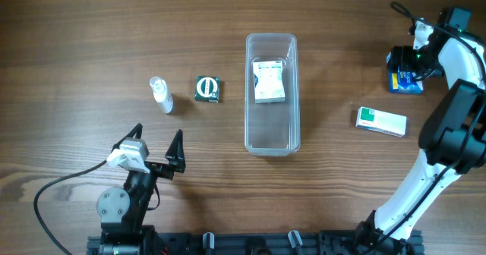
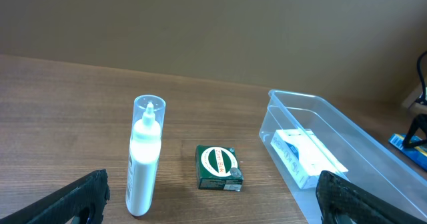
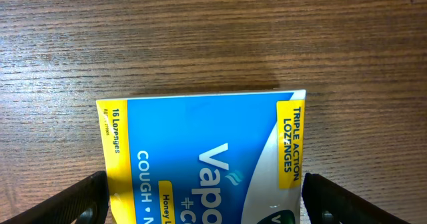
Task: Pack container
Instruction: 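Move right gripper to the blue VapoDrops box and grasp it, then lower the VapoDrops box into the container and open right gripper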
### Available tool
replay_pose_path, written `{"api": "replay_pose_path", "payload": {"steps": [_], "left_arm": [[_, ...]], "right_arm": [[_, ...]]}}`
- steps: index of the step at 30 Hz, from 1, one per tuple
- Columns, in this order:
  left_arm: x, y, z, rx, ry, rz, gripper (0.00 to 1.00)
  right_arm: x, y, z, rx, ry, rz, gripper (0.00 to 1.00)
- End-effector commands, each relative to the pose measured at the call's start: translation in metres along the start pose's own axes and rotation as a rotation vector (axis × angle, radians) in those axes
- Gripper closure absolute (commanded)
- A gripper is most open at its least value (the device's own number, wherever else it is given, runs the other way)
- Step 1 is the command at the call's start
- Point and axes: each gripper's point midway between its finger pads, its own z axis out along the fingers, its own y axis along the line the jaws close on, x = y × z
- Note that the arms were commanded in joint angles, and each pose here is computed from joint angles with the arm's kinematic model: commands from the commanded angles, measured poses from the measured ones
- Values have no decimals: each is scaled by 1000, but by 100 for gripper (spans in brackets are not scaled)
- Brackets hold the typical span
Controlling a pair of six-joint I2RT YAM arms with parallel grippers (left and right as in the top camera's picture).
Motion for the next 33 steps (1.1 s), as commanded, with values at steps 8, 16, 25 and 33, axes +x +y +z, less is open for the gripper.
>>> {"api": "replay_pose_path", "payload": {"steps": [8,16,25,33], "left_arm": [[2,1,0,-2,2,15,0],[2,1,0,-2,2,14,0],[2,1,0,-2,2,15,0],[2,1,0,-2,2,15,0]], "right_arm": [[20,-6,15,46,52,49,15],[22,-9,15,69,59,88,26],[-54,47,-137,-240,-318,225,31],[-16,236,-250,-410,-320,-27,27]]}}
